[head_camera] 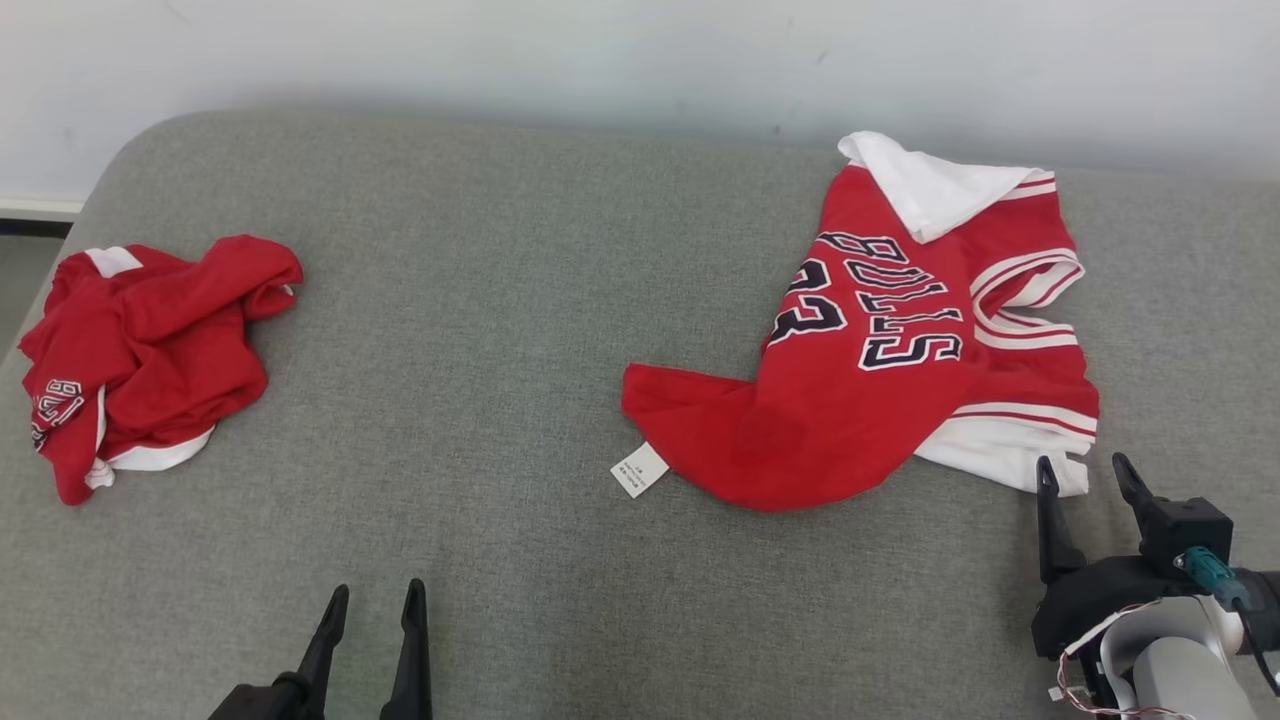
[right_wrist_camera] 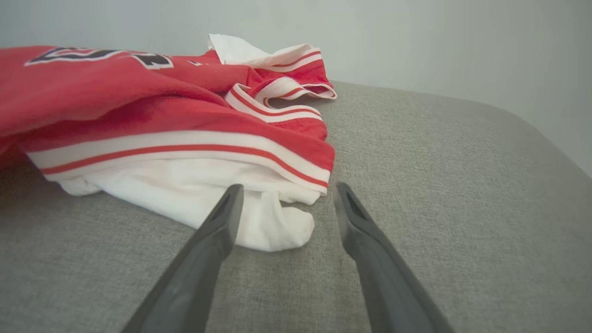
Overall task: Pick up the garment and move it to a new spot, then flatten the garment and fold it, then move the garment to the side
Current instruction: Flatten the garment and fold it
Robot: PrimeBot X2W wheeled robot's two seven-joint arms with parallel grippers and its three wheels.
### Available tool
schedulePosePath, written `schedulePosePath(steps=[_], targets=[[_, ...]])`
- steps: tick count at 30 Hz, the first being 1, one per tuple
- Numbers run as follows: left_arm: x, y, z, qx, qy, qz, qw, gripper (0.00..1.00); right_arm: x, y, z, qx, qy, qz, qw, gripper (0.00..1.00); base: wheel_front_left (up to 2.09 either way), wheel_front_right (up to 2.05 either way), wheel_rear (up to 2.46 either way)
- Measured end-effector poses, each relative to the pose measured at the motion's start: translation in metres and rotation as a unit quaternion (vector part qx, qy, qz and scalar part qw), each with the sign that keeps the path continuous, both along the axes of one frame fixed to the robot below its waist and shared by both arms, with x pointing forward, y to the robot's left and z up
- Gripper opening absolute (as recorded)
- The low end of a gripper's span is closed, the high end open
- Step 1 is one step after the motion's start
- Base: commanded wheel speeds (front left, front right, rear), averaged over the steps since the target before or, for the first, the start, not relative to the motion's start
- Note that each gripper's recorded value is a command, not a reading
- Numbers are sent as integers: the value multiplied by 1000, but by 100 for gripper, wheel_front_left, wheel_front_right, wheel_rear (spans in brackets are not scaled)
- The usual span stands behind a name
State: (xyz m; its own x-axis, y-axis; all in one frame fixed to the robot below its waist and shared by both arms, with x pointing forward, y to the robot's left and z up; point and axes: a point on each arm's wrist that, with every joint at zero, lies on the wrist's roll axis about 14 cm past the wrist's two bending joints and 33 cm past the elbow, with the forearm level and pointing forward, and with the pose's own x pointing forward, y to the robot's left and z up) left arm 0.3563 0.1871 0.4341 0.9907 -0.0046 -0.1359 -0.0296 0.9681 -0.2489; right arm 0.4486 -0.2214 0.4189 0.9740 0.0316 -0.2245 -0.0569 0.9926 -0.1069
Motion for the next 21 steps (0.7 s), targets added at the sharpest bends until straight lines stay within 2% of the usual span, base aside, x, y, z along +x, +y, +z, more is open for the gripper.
schedulePosePath(steps=[3, 4, 5, 6, 7, 8, 9, 13, 21], targets=[[1, 0, -2, 1, 3, 0, 1000, 100, 1, 2, -11, 4, 16, 0, 1000, 97, 0, 0, 0], [0, 1, -3, 2, 5, 1, 1000, 100, 1, 3, -14, 4, 20, 0, 1000, 87, 0, 0, 0], [0, 2, -3, 3, 6, 2, 1000, 100, 2, 4, -17, 6, 25, 1, 1000, 72, 0, 0, 0], [0, 2, -4, 3, 7, 3, 1000, 100, 2, 5, -20, 8, 29, 1, 1000, 45, 0, 0, 0], [0, 3, -4, 4, 7, 4, 1000, 100, 2, 6, -22, 10, 33, 2, 999, 40, 0, 0, 0], [0, 4, -5, 5, 8, 5, 1000, 100, 2, 7, -24, 10, 35, 3, 999, 16, 0, 0, 0], [0, 4, -5, 5, 9, 6, 1000, 100, 2, 8, -25, 11, 37, 4, 999, 2, 0, 0, 0], [-1, 6, -3, 7, 6, 8, 1000, 100, 1, 9, -20, 19, 29, 2, 999, 0, 0, 0, 0], [-3, -6, 2, 8, -4, -13, 1000, 100, -10, 12, 36, 90, -65, -13, 994, 0, 0, 0, 0]])
